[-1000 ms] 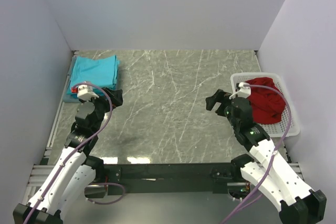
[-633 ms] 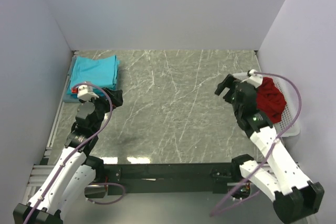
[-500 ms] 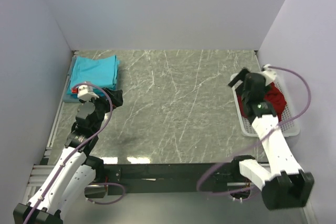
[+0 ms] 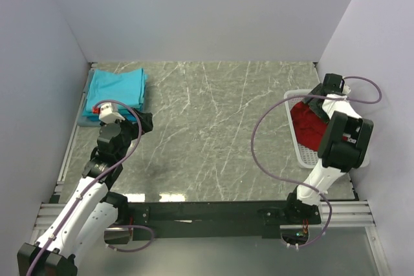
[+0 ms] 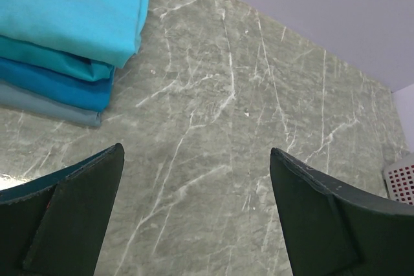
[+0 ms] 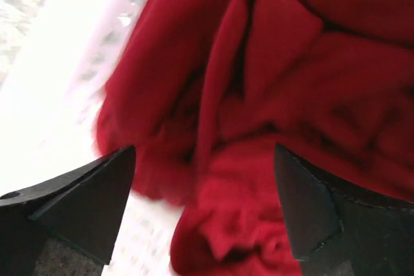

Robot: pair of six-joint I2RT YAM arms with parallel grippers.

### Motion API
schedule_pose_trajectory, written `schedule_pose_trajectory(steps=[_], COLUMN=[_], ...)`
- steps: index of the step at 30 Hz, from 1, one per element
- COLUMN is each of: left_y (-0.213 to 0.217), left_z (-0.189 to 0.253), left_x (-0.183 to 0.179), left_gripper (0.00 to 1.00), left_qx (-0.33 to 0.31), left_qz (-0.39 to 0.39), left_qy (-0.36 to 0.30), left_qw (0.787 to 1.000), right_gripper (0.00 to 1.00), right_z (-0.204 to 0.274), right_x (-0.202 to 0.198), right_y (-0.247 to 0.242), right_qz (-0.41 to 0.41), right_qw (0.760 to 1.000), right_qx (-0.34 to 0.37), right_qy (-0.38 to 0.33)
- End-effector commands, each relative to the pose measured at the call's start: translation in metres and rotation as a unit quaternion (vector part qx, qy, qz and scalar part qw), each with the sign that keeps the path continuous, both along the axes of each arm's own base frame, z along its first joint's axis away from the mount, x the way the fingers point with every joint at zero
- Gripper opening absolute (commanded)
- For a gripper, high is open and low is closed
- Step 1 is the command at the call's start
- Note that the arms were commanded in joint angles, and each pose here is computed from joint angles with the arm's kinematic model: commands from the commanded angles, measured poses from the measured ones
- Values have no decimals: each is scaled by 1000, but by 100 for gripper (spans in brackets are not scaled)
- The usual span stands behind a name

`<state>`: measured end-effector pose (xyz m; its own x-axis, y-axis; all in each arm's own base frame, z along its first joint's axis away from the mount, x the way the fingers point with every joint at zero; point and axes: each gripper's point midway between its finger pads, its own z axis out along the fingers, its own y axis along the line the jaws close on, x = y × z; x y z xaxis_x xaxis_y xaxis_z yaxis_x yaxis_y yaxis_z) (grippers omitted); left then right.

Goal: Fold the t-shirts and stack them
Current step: Grab the tshirt from the pile

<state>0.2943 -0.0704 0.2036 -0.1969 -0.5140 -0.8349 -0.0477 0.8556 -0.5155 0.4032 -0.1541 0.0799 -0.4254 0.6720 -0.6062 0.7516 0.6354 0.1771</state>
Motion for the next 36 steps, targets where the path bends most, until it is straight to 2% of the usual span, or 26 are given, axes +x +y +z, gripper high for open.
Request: schedule_pose_trajectory(steps=[1,5,8,9,12,13,15,19,20,25,26,27,29,30,32,33,35,36], left_y=[4,4,2,2,-1,-1,-4,-5,-5,-10,-10,-13,-14,-13,-12,-12,-11,-9], left_z=[24,24,27,28,29,30,30,31,31,33,34,34,38,37,40,39,41,41], left_x=[4,3,2,2,2,1,1,0,1,-1,-2,-3,-4,-5,-6,-7,-9,-9], left_gripper=[99,99,100,100,100,100,100,99,99,99,100,99,99,99,99,99,99,99], left_qx=[-1,6,8,7,8,8,7,4,2,-5,-5,-6,-11,-11,-12,-13,-17,-18], left_qz=[13,11,2,1,-8,-9,-15,-21,-19,-32,-32,-40,-44,-43,-41,-41,-38,-34], left_qy=[-26,-28,-34,-36,-41,-42,-44,-45,-44,-46,-48,-49,-57,-57,-65,-66,-71,-72], left_qw=[1000,1000,999,999,999,999,999,999,999,998,998,998,997,997,997,997,997,997], right_gripper=[91,86,74,43,4,1,0,0,0,0,0,0,0,0,0,0,0,0], right_z=[-10,-31,-42,-44,-41,-26,-6,79,91,216,215,246,277,311,338,367,387,399], right_x=[18,19,16,15,8,9,9,1,-4,-28,-27,-34,-37,-44,-51,-56,-63,-70], right_y=[-4,-6,-5,-4,-7,-9,-10,-11,-7,28,33,45,79,95,123,161,203,234], right_qz=[28,20,21,23,11,7,6,4,10,56,64,78,129,148,191,240,312,361], right_qw=[999,999,999,999,1000,1000,1000,994,994,970,970,959,943,928,912,888,857,832], right_qx=[23,25,28,31,22,12,0,-42,-43,-78,-77,-84,-87,-100,-112,-105,-84,-66], right_qy=[5,10,15,17,19,4,-20,-97,-100,-222,-221,-259,-293,-327,-346,-377,-400,-416])
